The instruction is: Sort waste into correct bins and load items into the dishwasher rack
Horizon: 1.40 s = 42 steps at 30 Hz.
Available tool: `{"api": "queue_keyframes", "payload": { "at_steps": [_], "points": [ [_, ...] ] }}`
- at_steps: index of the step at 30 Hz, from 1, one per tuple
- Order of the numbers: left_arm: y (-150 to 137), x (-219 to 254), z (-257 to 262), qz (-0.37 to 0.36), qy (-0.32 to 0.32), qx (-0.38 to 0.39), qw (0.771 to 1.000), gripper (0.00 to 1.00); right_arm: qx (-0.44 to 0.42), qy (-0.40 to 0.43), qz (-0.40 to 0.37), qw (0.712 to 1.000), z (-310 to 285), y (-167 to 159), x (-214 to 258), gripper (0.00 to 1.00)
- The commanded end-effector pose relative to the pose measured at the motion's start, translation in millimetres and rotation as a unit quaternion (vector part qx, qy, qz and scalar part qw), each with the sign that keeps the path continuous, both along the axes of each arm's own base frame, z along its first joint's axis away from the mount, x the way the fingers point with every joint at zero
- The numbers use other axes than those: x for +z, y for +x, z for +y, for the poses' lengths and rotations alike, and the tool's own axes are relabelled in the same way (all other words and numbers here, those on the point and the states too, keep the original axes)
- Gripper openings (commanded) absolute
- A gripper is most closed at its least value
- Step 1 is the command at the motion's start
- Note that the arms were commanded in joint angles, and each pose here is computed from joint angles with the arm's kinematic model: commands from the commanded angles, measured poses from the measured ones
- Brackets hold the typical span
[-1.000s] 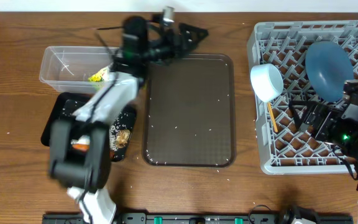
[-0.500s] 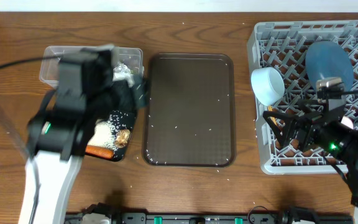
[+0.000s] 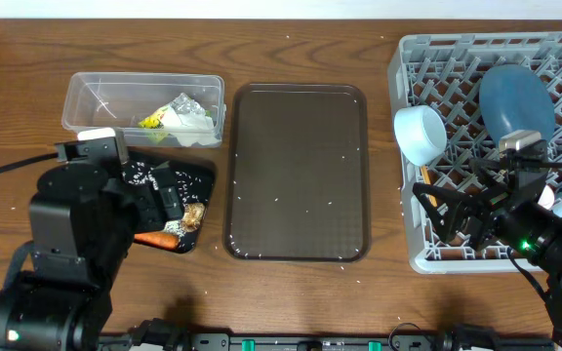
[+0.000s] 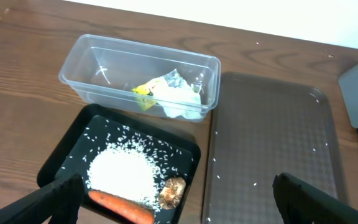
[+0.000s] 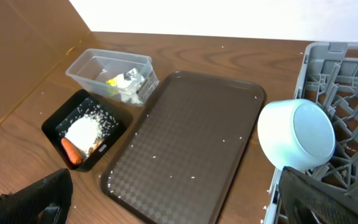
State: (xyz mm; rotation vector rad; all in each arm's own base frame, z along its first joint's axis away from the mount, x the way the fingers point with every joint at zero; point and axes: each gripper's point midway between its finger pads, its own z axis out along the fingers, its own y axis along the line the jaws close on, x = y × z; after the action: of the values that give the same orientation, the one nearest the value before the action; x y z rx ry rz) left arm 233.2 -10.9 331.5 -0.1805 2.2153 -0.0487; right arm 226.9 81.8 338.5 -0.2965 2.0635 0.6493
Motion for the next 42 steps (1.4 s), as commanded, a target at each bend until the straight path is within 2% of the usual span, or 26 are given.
{"api": "queue_keyframes", "payload": {
  "at_steps": [1,6,12,18,24,29,35,42],
  "points": [
    [1,0,5,0.002,0.014,0.006,1.0,0.98,0.003,0.019,0.007,1.0,4,-3,4,0.99],
    [1,-1,5,0.003,0.014,0.006,1.0,0.98,-0.003,0.026,0.015,1.0,4,-3,3,0.99],
    [1,-1,5,0.003,0.014,0.006,1.0,0.98,0.005,-0.01,-0.005,1.0,1,-3,1,0.99],
    [1,-1,5,0.003,0.014,0.006,1.0,0.98,0.038,-0.102,-0.093,0.99,6,-11,12,0.99],
    [1,-1,5,0.003,0.014,0.006,1.0,0.98,-0.046,-0.169,-0.18,0.968,-20,-5,17,0.99],
    [1,-1,5,0.003,0.014,0.006,1.0,0.98,-0.061,-0.175,-0.194,0.963,-24,-4,-22,0.99],
    [1,-1,5,0.003,0.014,0.006,1.0,0.98,-0.038,-0.165,-0.173,0.97,-17,2,-108,0.99],
    [1,-1,5,0.003,0.014,0.006,1.0,0.98,-0.032,-0.153,-0.231,0.96,-12,-4,-156,0.99]
  ]
}}
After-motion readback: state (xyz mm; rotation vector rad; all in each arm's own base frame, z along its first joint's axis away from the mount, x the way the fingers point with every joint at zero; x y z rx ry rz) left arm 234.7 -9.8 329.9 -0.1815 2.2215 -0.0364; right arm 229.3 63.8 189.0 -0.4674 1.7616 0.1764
